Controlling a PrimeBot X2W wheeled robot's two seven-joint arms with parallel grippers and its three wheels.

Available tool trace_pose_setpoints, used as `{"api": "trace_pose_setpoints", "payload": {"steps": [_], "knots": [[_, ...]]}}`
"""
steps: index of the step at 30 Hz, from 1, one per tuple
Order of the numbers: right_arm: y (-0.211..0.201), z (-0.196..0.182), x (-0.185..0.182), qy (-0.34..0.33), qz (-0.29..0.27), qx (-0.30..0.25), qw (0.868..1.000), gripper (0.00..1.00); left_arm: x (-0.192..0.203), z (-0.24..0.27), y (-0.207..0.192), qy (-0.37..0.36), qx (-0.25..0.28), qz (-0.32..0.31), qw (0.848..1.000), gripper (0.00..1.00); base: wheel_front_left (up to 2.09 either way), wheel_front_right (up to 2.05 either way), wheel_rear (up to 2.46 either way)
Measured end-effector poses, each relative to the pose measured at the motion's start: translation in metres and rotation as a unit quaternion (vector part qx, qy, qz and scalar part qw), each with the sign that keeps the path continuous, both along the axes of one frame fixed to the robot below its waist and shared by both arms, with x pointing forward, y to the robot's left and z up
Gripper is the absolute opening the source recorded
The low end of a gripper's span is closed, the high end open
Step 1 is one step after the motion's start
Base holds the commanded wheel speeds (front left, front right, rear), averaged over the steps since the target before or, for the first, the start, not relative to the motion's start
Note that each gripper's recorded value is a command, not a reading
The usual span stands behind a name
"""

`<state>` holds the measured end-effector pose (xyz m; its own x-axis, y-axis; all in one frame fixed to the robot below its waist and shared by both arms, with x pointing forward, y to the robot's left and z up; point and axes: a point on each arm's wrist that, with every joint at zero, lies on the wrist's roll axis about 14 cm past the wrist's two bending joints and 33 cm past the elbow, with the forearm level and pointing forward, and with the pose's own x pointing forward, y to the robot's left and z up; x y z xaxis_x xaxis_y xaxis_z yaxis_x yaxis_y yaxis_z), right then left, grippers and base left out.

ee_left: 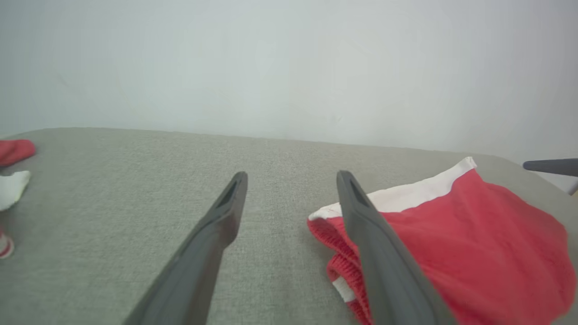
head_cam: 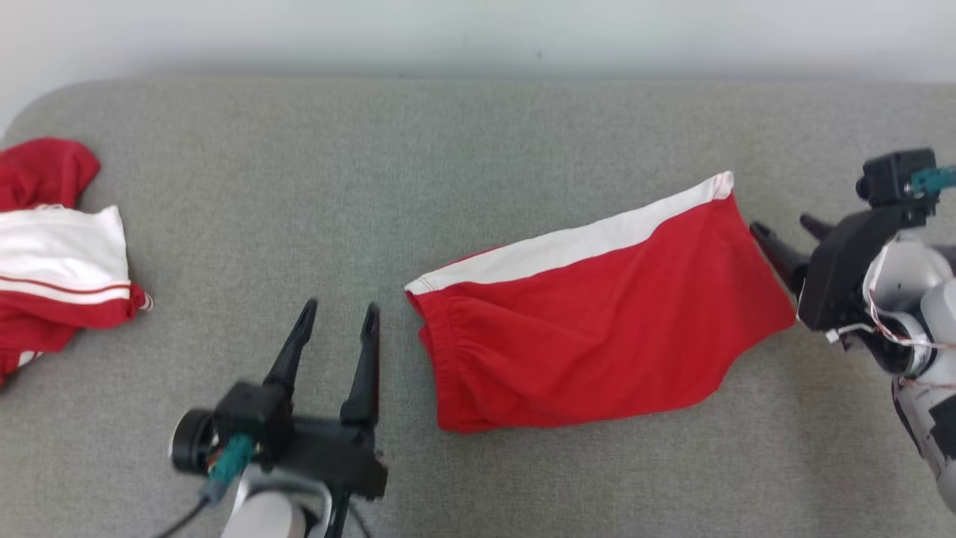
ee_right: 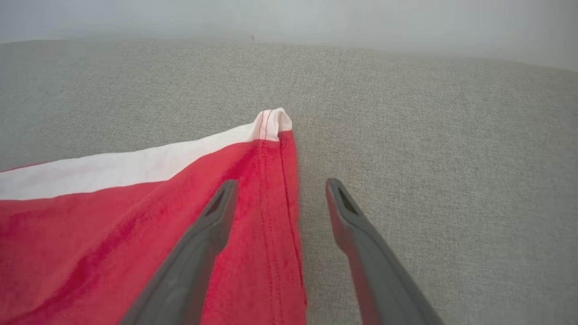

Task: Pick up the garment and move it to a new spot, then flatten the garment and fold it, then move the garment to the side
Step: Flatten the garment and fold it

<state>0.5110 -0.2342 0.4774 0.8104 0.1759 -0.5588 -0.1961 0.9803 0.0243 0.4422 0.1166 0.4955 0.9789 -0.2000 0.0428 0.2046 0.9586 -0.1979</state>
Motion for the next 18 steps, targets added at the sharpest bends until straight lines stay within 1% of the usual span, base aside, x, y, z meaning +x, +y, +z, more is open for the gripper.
{"api": "trace_pose_setpoints", "payload": {"steps": [3,6,7,11,14,18], "knots": [[-0.010,0.004,-0.014,0.007,-0.018,0.008,1.000,1.00,-0.018,0.001,0.007,-0.013,0.057,0.006,0.998,1.00,0.00,0.00,0.00],[-0.021,0.008,-0.023,0.005,-0.037,0.009,0.999,1.00,-0.035,0.001,0.009,-0.021,0.095,0.009,0.995,1.00,0.00,0.00,0.00],[-0.021,0.008,-0.023,0.005,-0.037,0.009,0.999,1.00,-0.035,0.001,0.009,-0.021,0.095,0.009,0.995,1.00,0.00,0.00,0.00],[-0.029,0.007,-0.023,0.009,-0.067,0.024,0.997,1.00,-0.052,-0.015,0.017,0.004,0.094,0.021,0.995,1.00,0.00,0.00,0.00],[-0.022,-0.003,-0.020,0.021,-0.071,0.028,0.997,1.00,-0.055,-0.016,0.027,0.008,0.092,0.037,0.995,1.00,0.00,0.00,0.00],[-0.012,-0.014,-0.013,0.036,-0.071,0.032,0.996,1.00,-0.058,-0.020,0.033,0.015,0.094,0.044,0.994,1.00,0.00,0.00,0.00]]}}
